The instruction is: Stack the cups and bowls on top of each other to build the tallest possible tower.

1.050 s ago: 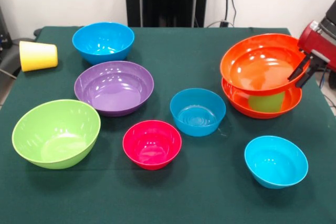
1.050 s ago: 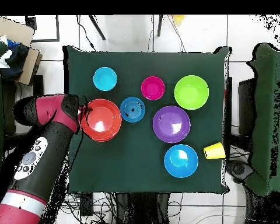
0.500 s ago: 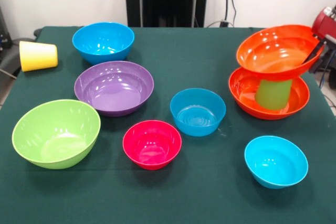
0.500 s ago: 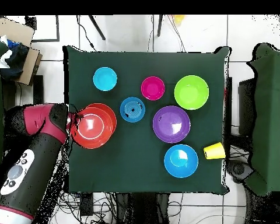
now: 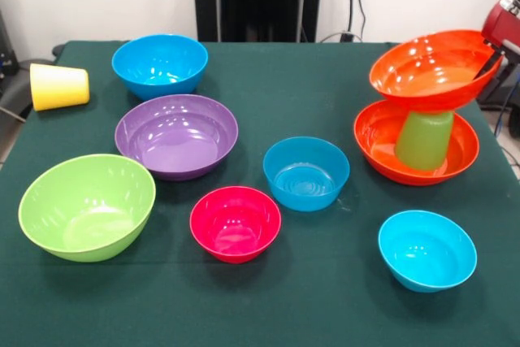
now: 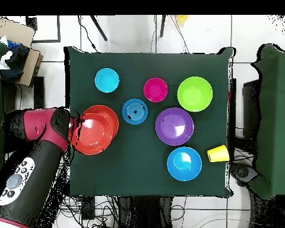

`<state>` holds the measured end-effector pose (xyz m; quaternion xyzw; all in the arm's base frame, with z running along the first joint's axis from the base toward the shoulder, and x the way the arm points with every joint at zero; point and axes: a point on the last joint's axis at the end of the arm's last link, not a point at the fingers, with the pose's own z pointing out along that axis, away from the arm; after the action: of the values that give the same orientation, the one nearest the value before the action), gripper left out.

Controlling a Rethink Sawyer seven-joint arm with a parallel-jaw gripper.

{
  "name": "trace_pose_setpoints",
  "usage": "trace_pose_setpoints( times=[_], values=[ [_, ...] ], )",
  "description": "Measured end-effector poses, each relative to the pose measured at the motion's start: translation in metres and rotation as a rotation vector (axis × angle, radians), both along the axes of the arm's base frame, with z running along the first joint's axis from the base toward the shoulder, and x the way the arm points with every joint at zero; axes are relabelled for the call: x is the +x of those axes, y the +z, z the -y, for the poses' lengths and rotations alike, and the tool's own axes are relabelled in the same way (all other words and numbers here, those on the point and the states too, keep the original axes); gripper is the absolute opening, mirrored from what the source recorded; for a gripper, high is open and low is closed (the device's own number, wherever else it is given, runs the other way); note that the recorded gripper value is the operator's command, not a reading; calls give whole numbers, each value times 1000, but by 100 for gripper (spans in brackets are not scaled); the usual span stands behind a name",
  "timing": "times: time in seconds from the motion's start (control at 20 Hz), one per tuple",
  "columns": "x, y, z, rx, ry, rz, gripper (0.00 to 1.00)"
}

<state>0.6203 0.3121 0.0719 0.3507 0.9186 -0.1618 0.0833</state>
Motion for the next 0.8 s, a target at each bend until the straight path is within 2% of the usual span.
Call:
trace_pose_setpoints(
  times=[0.8],
  values=[
    [-4, -6, 5, -7, -7, -12, 0]
  ],
)
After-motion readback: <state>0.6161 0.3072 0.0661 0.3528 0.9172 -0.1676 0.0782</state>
